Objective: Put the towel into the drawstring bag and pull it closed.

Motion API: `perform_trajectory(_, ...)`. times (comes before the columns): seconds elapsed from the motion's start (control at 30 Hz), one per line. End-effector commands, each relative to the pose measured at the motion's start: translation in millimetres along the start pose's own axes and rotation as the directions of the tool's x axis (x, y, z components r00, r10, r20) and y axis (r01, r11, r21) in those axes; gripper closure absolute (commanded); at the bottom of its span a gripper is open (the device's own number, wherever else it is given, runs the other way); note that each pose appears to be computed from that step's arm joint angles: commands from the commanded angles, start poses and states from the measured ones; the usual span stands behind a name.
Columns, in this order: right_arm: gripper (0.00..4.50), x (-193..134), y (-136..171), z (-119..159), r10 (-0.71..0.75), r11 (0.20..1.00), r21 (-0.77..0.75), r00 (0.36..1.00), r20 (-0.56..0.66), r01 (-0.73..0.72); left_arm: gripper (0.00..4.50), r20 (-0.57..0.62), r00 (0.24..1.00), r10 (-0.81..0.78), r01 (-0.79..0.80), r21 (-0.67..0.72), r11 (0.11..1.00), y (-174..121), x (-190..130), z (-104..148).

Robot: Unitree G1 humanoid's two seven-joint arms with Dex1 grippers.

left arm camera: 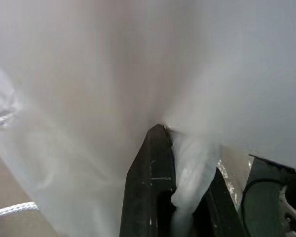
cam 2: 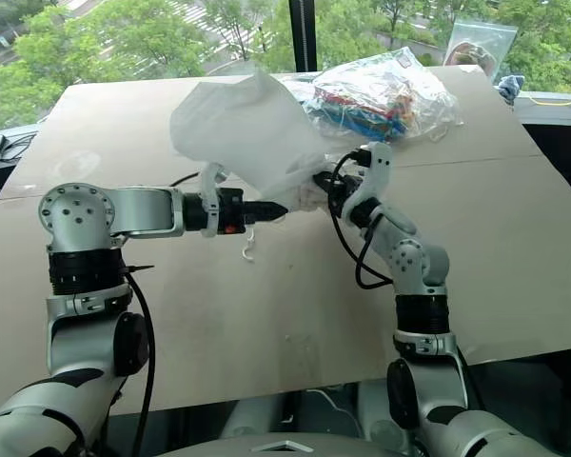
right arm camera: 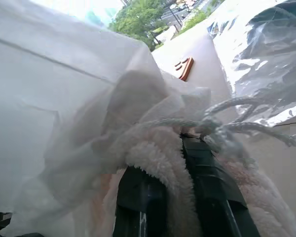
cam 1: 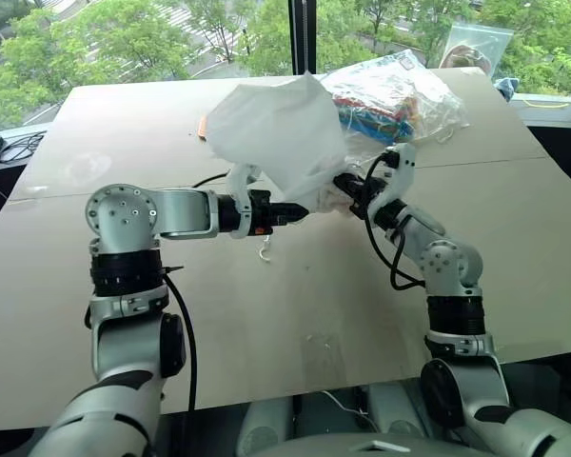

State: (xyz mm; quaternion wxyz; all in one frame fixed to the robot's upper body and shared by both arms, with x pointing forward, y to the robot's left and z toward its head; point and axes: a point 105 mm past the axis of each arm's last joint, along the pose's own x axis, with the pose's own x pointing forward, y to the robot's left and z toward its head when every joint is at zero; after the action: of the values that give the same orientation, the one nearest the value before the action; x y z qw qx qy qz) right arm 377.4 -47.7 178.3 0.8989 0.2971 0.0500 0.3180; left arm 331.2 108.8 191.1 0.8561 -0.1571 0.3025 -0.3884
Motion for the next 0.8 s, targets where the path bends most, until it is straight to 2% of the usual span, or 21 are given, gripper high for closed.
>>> perform_trajectory(0.03,4.47,-4.8,16.2,21.8,0.071,0.996,-0.052,0.996,0.047,-0.068,4.5,0.136,0.985,-0.103,0.087,0.115,0.99,-22.9,-1.9,27.4)
perform_trajectory(0.1,4.47,-6.6,27.3,16.8,0.117,0.986,-0.116,0.993,0.0,-0.116,4.5,0.171,0.969,-0.178,0.15,0.163,0.975,-36.0,-2.8,37.8)
perform_trajectory(0.2,4.47,-12.0,41.2,9.5,0.172,0.964,-0.196,0.983,-0.065,-0.182,4.5,0.115,0.971,-0.208,0.187,0.17,0.968,-43.1,-3.3,41.4)
perform_trajectory(0.27,4.47,-20.1,50.9,10.2,0.214,0.952,-0.208,0.973,-0.083,-0.227,4.5,0.124,0.934,-0.335,0.325,0.094,0.941,-58.6,-9.1,54.1)
perform_trajectory(0.37,4.47,-32.1,57.1,19.1,0.246,0.961,-0.117,0.968,-0.049,-0.251,4.5,0.103,0.899,-0.427,0.43,-0.01,0.903,-65.4,-14.5,59.9)
perform_trajectory(0.57,4.47,-60.1,46.9,19.7,0.22,0.976,0.008,0.972,-0.078,-0.22,4.5,0.116,0.908,-0.402,0.413,-0.093,0.906,-53.1,-18.2,60.6)
perform_trajectory(0.67,4.47,-78.3,40.6,18.8,0.191,0.981,0.005,0.974,-0.122,-0.192,4.5,0.08,0.957,-0.278,0.282,-0.037,0.959,-37.1,-17.5,47.6)
perform_trajectory(0.8,4.47,-87.9,36.4,13.3,0.158,0.986,-0.013,0.969,-0.192,-0.164,4.5,0.046,0.948,-0.315,0.318,-0.055,0.947,-39.4,-14.5,34.7)
